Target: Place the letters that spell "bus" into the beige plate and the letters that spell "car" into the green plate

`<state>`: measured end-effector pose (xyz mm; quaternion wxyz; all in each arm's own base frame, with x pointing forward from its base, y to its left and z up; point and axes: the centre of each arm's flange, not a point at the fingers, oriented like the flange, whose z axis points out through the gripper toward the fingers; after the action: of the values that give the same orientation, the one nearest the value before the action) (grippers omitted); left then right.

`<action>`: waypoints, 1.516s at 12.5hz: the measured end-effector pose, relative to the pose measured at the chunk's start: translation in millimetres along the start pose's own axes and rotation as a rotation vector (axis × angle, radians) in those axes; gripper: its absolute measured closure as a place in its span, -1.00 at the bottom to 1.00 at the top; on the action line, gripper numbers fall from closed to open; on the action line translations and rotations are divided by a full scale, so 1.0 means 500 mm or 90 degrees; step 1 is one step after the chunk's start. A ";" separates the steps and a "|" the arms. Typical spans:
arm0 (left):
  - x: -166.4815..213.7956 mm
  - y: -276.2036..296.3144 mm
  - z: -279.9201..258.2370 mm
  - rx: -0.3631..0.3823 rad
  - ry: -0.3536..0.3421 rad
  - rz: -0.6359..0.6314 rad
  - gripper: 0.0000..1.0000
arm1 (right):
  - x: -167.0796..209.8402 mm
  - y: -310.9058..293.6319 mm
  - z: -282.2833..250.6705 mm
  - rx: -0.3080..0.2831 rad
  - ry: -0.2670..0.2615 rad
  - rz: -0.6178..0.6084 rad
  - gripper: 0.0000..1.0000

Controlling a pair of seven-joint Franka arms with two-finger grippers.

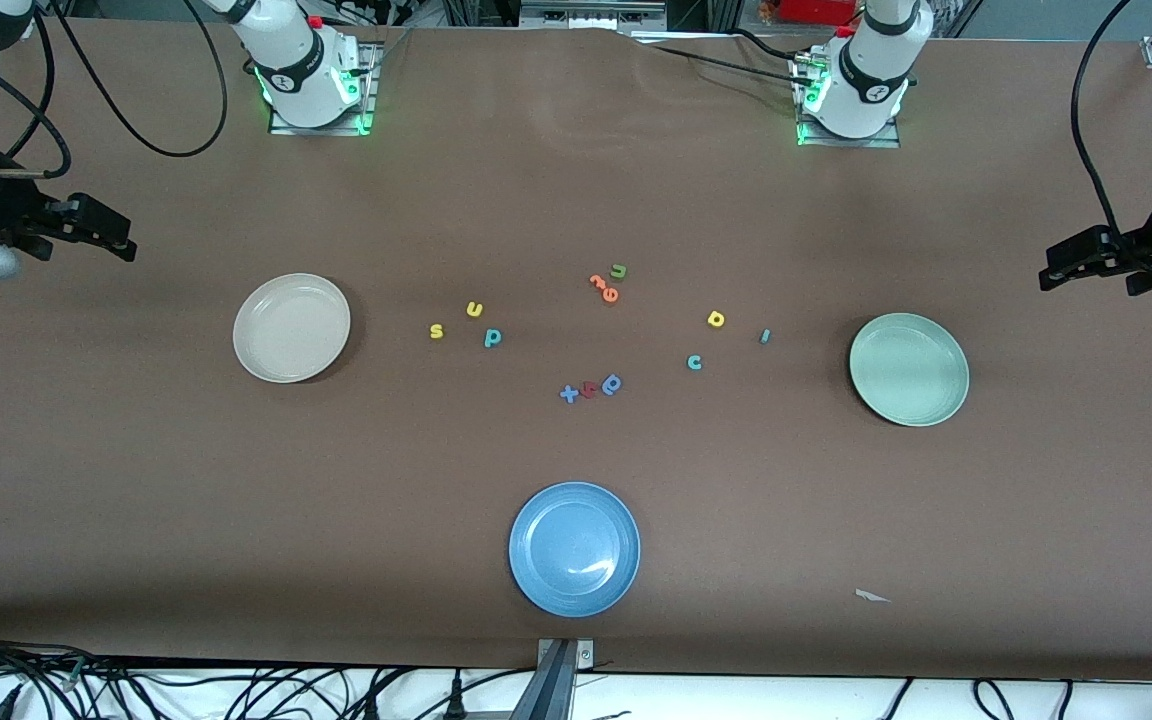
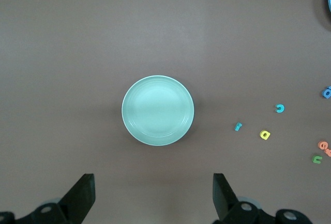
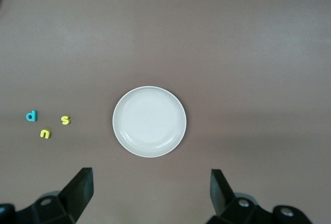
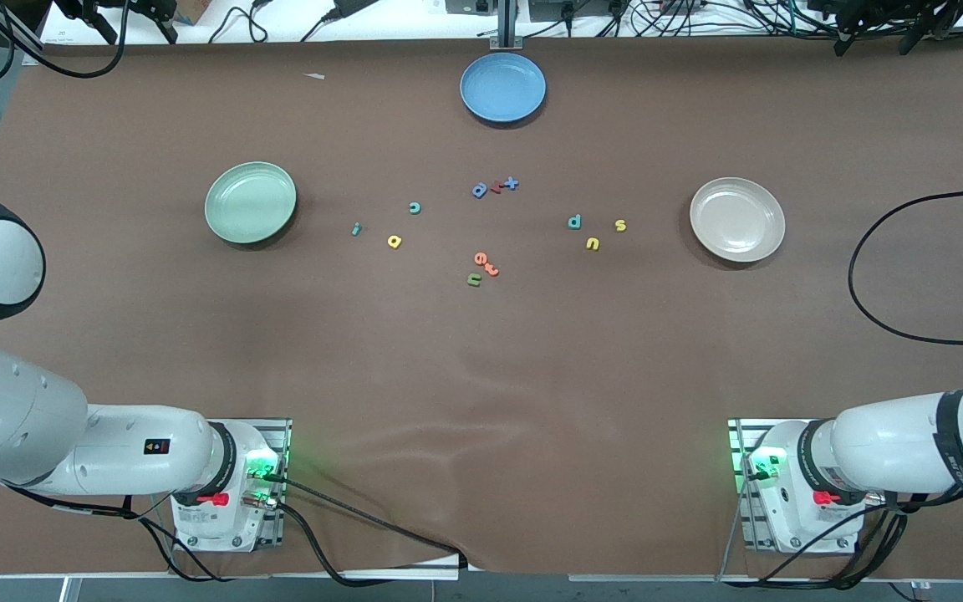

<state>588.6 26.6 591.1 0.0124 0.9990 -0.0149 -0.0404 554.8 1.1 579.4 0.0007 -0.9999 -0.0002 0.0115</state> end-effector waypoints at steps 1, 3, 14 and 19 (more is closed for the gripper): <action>0.000 0.000 0.000 0.000 0.000 0.000 -1.00 | 0.000 0.000 0.000 0.000 0.000 0.000 -1.00; 0.000 0.000 0.000 0.000 0.000 0.000 -1.00 | 0.000 0.000 0.000 0.000 0.000 0.000 -1.00; 0.009 0.001 0.016 0.000 -0.009 0.001 -1.00 | 0.000 -0.001 0.000 0.000 0.000 -0.001 -1.00; 0.041 0.070 0.076 -0.041 -0.040 0.022 -1.00 | 0.001 -0.073 0.011 -0.002 -0.008 -0.041 -1.00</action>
<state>604.8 -10.0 552.2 0.0450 0.9959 -0.0315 -0.0721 555.2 37.8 574.0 -0.0003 -0.9993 -0.0327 0.0178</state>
